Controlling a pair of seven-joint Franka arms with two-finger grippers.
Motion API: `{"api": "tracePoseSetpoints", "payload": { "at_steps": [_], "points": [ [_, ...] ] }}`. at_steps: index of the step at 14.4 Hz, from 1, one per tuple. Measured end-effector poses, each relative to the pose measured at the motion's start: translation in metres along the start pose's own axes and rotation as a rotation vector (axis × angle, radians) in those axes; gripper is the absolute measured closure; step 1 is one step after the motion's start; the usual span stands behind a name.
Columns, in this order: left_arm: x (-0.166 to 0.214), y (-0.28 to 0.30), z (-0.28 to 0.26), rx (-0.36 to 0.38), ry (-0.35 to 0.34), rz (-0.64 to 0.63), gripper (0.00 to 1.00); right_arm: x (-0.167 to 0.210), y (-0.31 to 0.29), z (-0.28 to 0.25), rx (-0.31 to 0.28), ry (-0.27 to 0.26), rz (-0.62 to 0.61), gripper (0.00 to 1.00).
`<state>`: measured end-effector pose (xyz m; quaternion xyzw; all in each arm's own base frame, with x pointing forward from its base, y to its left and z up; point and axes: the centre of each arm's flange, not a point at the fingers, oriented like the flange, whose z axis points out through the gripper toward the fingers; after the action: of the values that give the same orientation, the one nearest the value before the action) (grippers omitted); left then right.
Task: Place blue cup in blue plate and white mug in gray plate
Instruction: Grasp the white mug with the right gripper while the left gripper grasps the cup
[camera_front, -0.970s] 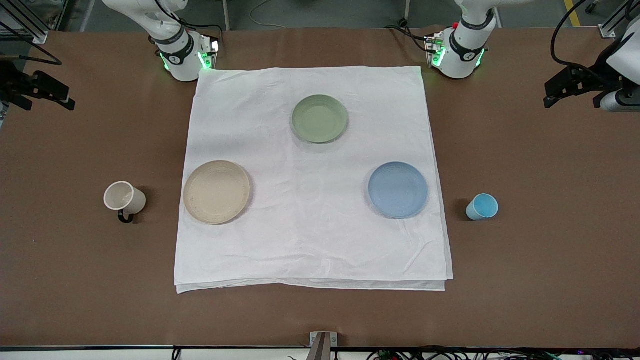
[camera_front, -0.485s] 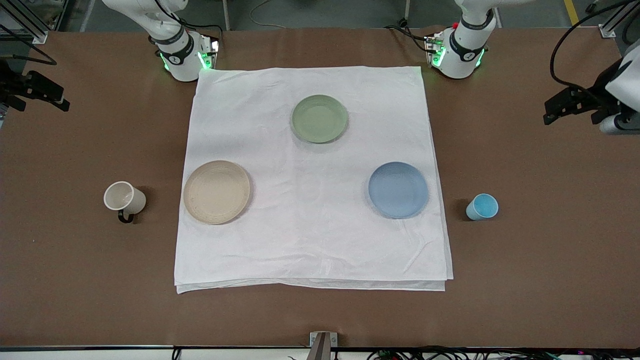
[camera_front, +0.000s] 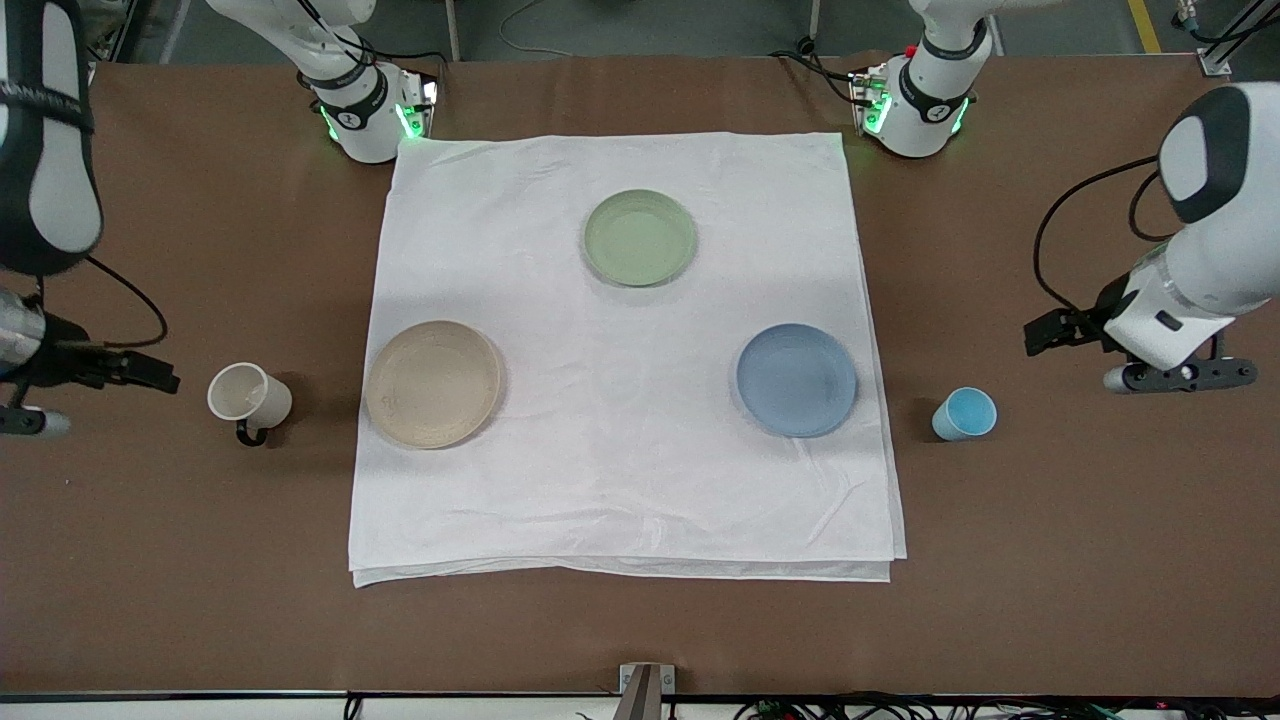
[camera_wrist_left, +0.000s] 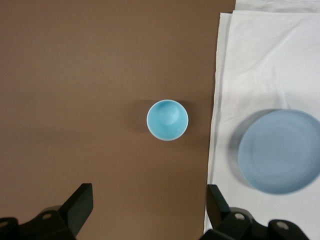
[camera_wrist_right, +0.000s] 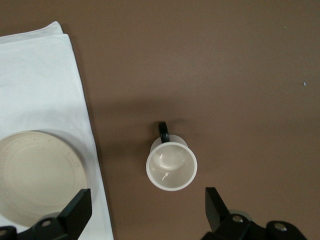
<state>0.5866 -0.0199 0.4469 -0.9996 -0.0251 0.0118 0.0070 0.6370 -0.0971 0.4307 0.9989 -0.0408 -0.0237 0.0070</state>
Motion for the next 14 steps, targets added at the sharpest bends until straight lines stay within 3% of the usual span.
{"api": "tracePoseSetpoints", "payload": {
  "at_steps": [4,5,6,8,9,11,13,14],
  "points": [
    [-0.007,-0.009,0.097,-0.013,0.036,-0.036,0.03,0.035,0.017,0.121,-0.013,0.000,0.022,0.00],
    [-0.007,-0.015,0.118,-0.017,0.040,-0.049,0.09,0.038,0.020,0.142,-0.016,0.001,0.024,0.00],
    [-0.005,-0.021,0.137,-0.021,0.043,-0.059,0.09,0.040,0.021,0.156,-0.017,0.001,0.024,0.00],
    [-0.001,-0.024,0.169,-0.028,0.049,-0.066,0.22,0.041,0.019,0.167,-0.016,-0.008,0.021,0.03],
    [0.001,-0.023,0.181,-0.031,0.052,-0.066,0.22,0.038,0.018,0.172,-0.014,-0.016,0.020,0.03],
    [0.003,-0.021,0.201,-0.037,0.054,-0.067,0.26,0.028,0.015,0.190,-0.010,-0.044,0.018,0.07],
    [0.004,-0.019,0.213,-0.040,0.051,-0.073,0.41,0.015,0.011,0.209,-0.005,-0.076,0.014,0.17],
    [0.004,-0.019,0.216,-0.041,0.051,-0.074,0.41,0.011,0.009,0.215,-0.001,-0.086,0.010,0.17]
  ]
}}
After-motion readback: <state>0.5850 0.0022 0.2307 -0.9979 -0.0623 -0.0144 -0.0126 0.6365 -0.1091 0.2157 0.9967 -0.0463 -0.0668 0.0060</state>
